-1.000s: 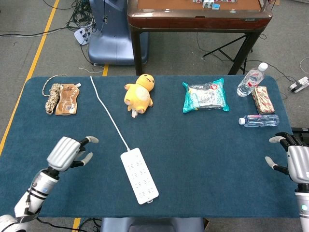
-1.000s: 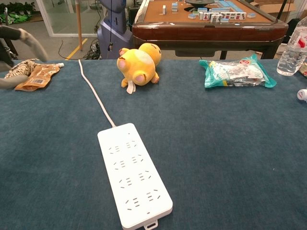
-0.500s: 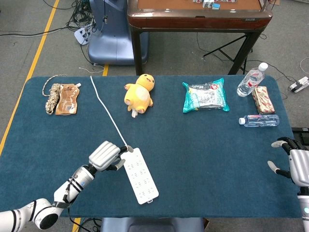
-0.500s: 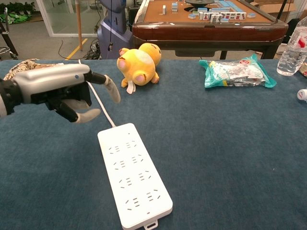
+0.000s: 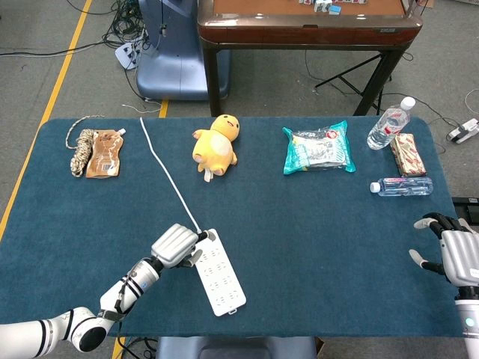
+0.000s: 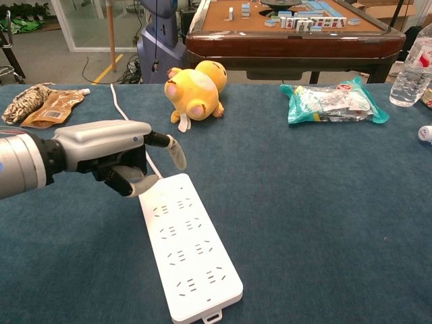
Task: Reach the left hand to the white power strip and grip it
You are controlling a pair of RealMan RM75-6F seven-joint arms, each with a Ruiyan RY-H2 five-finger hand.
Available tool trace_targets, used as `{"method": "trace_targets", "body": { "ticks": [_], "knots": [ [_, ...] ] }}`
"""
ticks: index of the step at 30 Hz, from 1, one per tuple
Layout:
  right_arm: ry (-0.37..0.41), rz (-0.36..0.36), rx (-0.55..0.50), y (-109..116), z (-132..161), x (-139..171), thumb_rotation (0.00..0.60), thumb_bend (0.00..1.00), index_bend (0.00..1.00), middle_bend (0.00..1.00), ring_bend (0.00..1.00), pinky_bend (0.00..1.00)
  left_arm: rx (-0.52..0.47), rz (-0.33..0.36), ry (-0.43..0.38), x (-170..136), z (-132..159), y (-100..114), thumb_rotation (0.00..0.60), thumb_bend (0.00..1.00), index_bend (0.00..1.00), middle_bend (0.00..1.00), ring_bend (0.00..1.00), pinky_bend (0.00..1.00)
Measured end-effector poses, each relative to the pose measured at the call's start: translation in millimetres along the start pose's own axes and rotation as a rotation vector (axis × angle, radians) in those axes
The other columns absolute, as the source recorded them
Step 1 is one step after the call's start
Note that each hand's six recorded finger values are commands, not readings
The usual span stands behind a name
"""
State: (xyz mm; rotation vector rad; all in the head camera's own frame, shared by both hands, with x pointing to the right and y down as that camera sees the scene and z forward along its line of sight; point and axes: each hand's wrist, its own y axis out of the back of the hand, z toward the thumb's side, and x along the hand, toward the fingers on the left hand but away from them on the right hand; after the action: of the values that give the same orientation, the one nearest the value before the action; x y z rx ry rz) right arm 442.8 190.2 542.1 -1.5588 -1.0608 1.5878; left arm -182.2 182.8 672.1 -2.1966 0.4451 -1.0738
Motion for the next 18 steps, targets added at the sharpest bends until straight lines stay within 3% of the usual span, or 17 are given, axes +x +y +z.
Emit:
{"method": "trace_targets", "body": {
  "ticks": [11,18],
  "knots": [
    [-0.003,0.015,-0.011,-4,-3,1,0.600,0.16,0.39,0.29,0.27,0.44,0.034,-0.037,-0.007,6,10,-7,0.600,0.56,0.33,1.00,1.00,1.00],
    [0.001,0.016,-0.012,-4,-4,1,0.600,0.16,0.39,0.29,0.27,0.44,0.091,-0.096,0.006,8,9,-17,0.600,0.56,0.32,1.00,1.00,1.00]
  ]
}}
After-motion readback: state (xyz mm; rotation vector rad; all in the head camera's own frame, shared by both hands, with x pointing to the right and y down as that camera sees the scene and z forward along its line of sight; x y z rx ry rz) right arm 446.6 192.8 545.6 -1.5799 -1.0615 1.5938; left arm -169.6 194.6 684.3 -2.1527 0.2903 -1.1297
